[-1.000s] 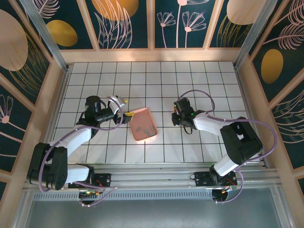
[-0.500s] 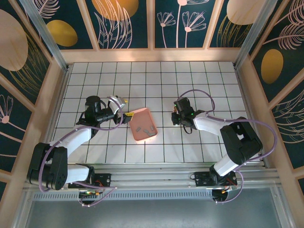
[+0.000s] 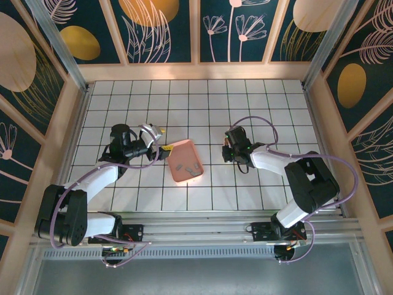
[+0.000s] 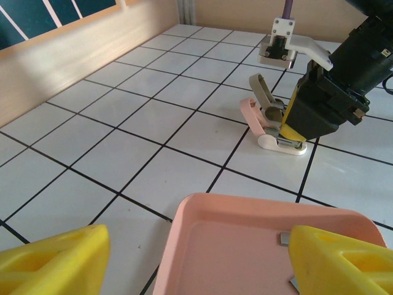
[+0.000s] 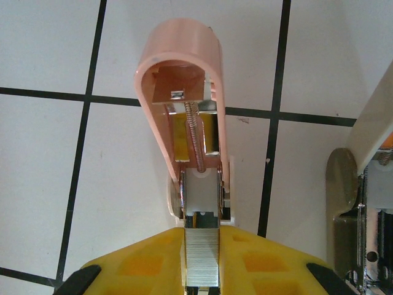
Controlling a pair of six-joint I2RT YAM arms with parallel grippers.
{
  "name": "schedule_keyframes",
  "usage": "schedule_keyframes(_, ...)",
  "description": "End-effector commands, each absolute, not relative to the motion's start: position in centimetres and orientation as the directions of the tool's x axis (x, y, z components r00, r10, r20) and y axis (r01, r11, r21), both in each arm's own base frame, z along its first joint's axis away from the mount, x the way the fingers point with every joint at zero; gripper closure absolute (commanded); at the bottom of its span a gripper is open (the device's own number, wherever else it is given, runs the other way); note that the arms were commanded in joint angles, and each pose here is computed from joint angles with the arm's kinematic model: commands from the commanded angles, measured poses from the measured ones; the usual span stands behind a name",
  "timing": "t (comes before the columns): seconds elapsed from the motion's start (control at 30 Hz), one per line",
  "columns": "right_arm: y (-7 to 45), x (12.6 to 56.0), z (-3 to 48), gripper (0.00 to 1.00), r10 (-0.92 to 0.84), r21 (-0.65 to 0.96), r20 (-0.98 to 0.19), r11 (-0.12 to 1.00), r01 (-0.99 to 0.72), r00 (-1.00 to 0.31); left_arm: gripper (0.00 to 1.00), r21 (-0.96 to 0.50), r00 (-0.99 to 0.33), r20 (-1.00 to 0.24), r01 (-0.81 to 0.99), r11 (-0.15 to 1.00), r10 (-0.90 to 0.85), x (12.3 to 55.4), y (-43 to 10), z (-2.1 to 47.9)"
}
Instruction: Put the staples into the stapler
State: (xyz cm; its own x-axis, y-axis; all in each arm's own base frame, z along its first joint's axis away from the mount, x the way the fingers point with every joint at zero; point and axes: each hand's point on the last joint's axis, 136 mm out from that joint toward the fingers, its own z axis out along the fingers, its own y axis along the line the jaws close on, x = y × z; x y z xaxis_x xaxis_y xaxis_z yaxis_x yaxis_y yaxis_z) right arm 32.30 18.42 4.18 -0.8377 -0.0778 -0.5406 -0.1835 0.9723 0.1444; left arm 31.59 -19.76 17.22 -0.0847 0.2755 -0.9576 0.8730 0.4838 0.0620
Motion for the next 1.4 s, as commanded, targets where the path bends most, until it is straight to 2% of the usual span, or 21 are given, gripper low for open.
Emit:
schedule_keyframes(0.0,17.6,32.1,3.5,0.80,-0.078,0.121,-0.536,0.978,-0.168,-0.840,0.24,0.090,-0.051,-0.958,0.881,0.465,0.282,31.8,-20.2,18.0)
schedule_keyframes(0.97,18.4,32.2,3.4,0.79,-0.093,0.139,-0.532,0.971,-0.195,-0.841,0.24,0.093,-0.051,-0.957,0.879,0.467,0.287,31.8,-20.1,18.0)
schedule_keyframes(1.37,18.6,32.6,4.4,0.75,-0.085,0.148,-0.552,0.969,-0.198,-0.830,0.24,0.094,-0.049,-0.957,0.881,0.464,0.286,31.7,-20.2,18.0)
